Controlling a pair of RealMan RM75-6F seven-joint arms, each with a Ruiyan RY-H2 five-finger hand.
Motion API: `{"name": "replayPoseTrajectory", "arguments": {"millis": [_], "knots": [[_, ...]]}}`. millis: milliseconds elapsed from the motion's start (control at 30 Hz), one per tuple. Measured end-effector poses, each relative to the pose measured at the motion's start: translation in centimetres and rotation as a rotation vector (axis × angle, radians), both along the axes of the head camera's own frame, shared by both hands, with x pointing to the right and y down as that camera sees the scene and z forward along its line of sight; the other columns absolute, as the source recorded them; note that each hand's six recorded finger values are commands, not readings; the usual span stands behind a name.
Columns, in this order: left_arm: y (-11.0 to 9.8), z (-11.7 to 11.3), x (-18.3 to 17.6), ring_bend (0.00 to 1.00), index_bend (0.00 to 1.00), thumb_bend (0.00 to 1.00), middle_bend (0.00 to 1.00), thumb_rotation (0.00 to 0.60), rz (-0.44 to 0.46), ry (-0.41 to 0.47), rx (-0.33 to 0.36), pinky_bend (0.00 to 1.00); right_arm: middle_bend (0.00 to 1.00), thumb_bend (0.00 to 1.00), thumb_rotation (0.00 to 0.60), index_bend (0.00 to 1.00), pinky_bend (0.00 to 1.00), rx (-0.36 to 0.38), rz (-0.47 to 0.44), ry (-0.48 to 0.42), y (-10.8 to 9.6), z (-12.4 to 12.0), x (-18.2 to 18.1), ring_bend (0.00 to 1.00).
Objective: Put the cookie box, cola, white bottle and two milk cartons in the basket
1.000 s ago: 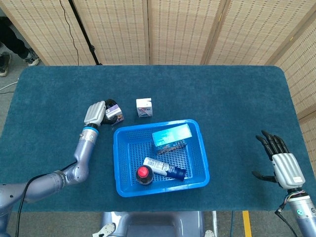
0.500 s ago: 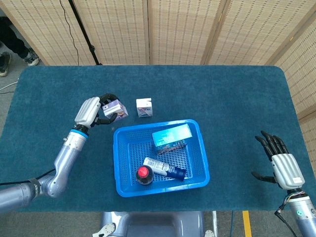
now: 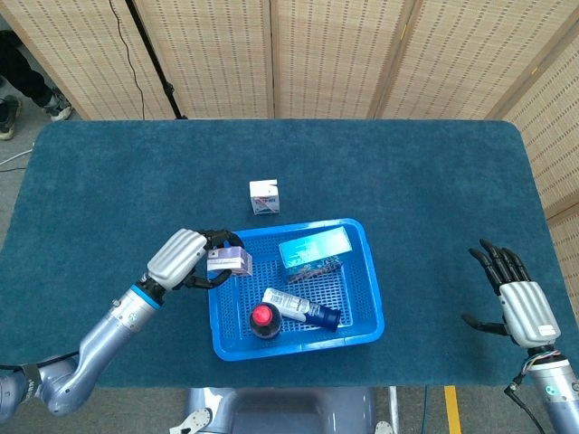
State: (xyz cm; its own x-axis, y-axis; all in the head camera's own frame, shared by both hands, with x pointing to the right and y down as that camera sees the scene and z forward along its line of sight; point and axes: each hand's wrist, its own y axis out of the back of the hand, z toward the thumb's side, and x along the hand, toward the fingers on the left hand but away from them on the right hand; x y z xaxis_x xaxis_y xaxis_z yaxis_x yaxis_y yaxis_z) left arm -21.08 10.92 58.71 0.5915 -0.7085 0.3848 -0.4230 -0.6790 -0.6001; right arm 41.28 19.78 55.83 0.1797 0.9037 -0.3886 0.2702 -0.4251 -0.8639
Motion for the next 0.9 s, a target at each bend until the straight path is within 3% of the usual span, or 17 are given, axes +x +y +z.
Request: {"name": "replayPoseTrajectory", "arguments": {"millis": [233, 367, 467, 533, 600, 700, 900], "knots": [[1.0, 2.4, 0.6, 0.43, 0.45, 0.41, 0.46, 0.600, 0.004, -0.049, -0.023, 0.49, 0.00, 0.00, 0.600, 0.07, 0.04, -0.002, 0.000, -0.001, -0.1, 0.1, 0.0, 0.00], [1.5, 3.2, 1.3, 0.33, 0.40, 0.40, 0.38, 0.600, 0.016, -0.055, -0.038, 0.42, 0.00, 0.00, 0.600, 0.07, 0.04, -0.004, -0.003, 0.001, -0.1, 0.1, -0.1, 0.00], [2.0, 3.7, 1.9, 0.20, 0.30, 0.36, 0.24, 0.600, 0.032, -0.051, -0.061, 0.34, 0.00, 0.00, 0.600, 0.07, 0.04, -0.005, -0.004, 0.003, 0.0, 0.2, -0.1, 0.00], [2.3, 4.0, 2.1, 0.07, 0.21, 0.35, 0.08, 0.600, 0.046, -0.051, -0.077, 0.23, 0.00, 0.00, 0.600, 0.07, 0.04, -0.006, -0.003, 0.003, 0.0, 0.2, -0.1, 0.00], [2.5, 4.2, 2.2, 0.01, 0.10, 0.33, 0.01, 0.600, 0.062, -0.052, -0.093, 0.15, 0.00, 0.00, 0.600, 0.07, 0.04, -0.006, -0.001, 0.004, 0.0, 0.1, 0.0, 0.00], [2.7, 4.1, 2.2, 0.00, 0.00, 0.32, 0.00, 0.600, 0.079, -0.048, -0.096, 0.07, 0.00, 0.00, 0.600, 0.07, 0.04, -0.004, 0.001, 0.002, 0.0, 0.1, 0.0, 0.00], [2.2, 3.0, 1.1, 0.00, 0.00, 0.31, 0.00, 0.600, 0.056, -0.025, -0.084, 0.03, 0.00, 0.00, 0.600, 0.07, 0.04, -0.004, -0.001, 0.000, 0.0, 0.0, -0.1, 0.00]]}}
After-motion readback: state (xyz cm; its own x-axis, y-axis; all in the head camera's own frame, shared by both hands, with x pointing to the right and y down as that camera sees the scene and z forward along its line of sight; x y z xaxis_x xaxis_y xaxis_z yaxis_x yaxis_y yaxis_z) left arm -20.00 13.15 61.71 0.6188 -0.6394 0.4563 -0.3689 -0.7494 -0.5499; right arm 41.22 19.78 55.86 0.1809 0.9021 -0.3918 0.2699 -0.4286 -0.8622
